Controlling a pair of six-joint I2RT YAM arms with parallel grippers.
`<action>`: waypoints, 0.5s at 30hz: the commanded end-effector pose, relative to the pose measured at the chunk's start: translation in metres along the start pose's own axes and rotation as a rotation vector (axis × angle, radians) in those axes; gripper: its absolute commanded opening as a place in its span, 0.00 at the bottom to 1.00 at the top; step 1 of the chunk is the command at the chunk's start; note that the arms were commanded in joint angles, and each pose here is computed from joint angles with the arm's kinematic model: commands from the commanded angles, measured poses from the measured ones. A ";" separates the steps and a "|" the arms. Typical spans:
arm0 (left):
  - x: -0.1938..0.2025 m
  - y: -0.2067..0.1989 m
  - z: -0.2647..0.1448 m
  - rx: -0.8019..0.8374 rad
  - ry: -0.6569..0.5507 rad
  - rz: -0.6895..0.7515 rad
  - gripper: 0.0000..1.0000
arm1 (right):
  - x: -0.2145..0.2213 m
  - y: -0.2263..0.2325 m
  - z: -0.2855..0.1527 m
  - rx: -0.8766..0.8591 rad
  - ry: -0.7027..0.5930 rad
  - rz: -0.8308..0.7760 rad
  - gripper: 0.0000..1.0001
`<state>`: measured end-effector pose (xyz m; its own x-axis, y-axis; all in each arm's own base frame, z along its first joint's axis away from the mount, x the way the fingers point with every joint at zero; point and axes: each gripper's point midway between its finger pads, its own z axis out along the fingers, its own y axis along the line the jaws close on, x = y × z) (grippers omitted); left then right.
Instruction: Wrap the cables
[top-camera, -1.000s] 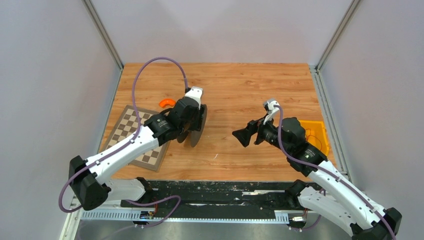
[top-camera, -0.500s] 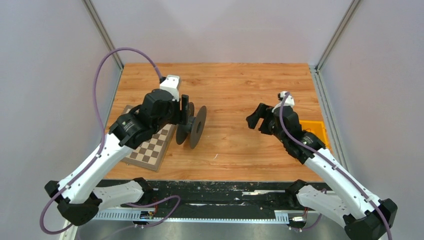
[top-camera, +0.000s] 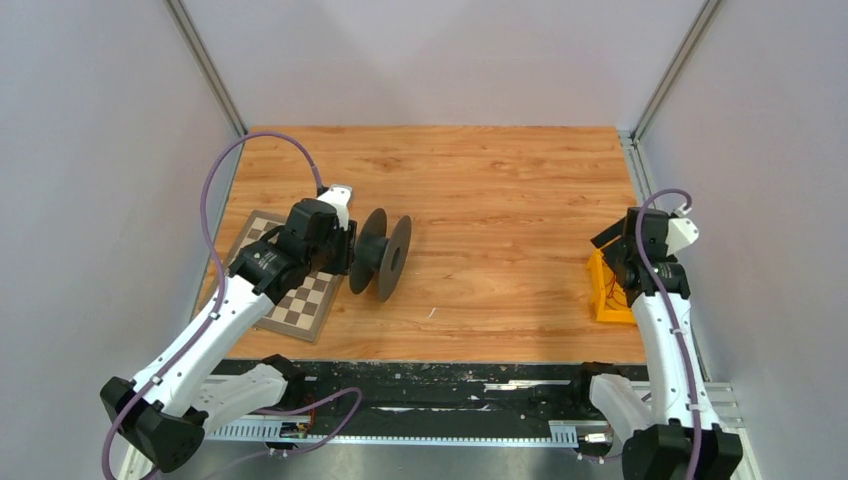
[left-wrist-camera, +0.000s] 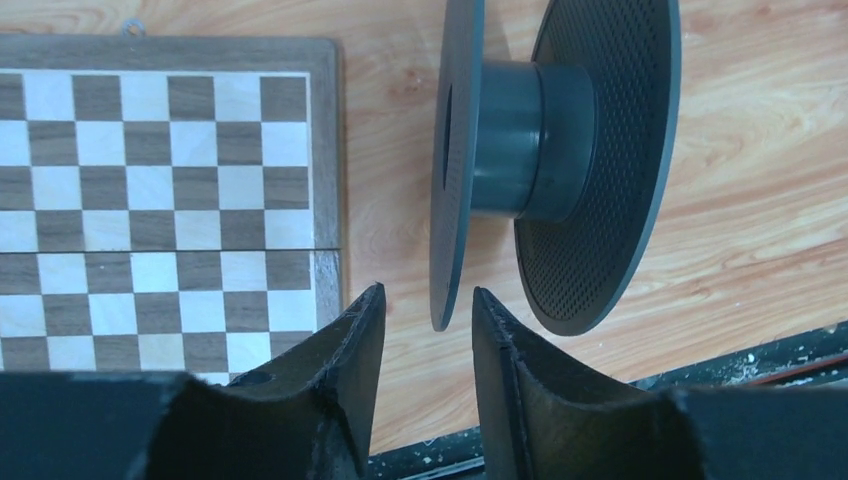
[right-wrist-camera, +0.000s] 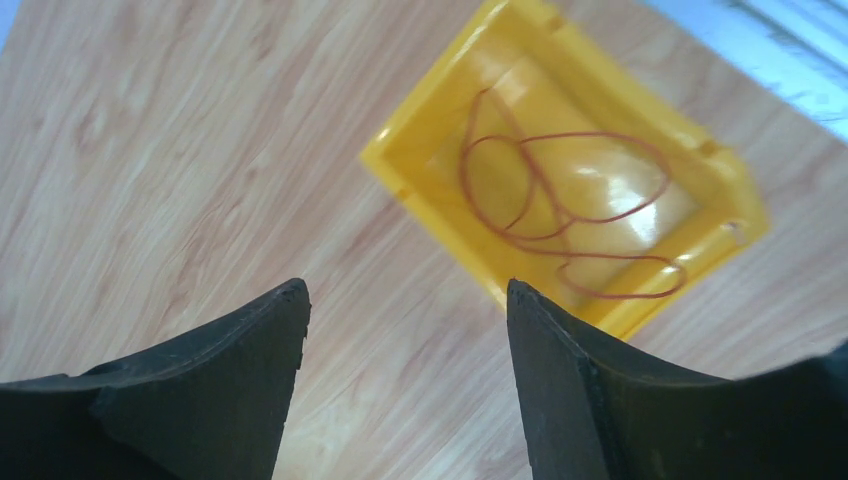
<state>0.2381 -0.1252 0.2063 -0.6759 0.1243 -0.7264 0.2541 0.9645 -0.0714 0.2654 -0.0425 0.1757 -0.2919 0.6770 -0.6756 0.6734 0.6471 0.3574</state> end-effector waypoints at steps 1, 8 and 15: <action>-0.007 -0.007 0.012 0.047 -0.045 0.047 0.42 | -0.015 -0.046 0.019 0.175 -0.026 0.051 0.65; -0.002 -0.012 0.022 0.079 -0.022 0.078 0.30 | -0.022 -0.074 0.043 0.257 -0.036 0.082 0.64; 0.001 -0.017 0.025 0.114 -0.020 0.101 0.11 | -0.016 -0.092 0.056 0.317 -0.026 0.104 0.60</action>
<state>0.2447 -0.1405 0.1816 -0.6668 0.2061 -0.7162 0.3586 0.9312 -0.0659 0.2430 -0.1204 0.1231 -0.2180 0.7348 -0.6423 0.8680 0.4468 0.2166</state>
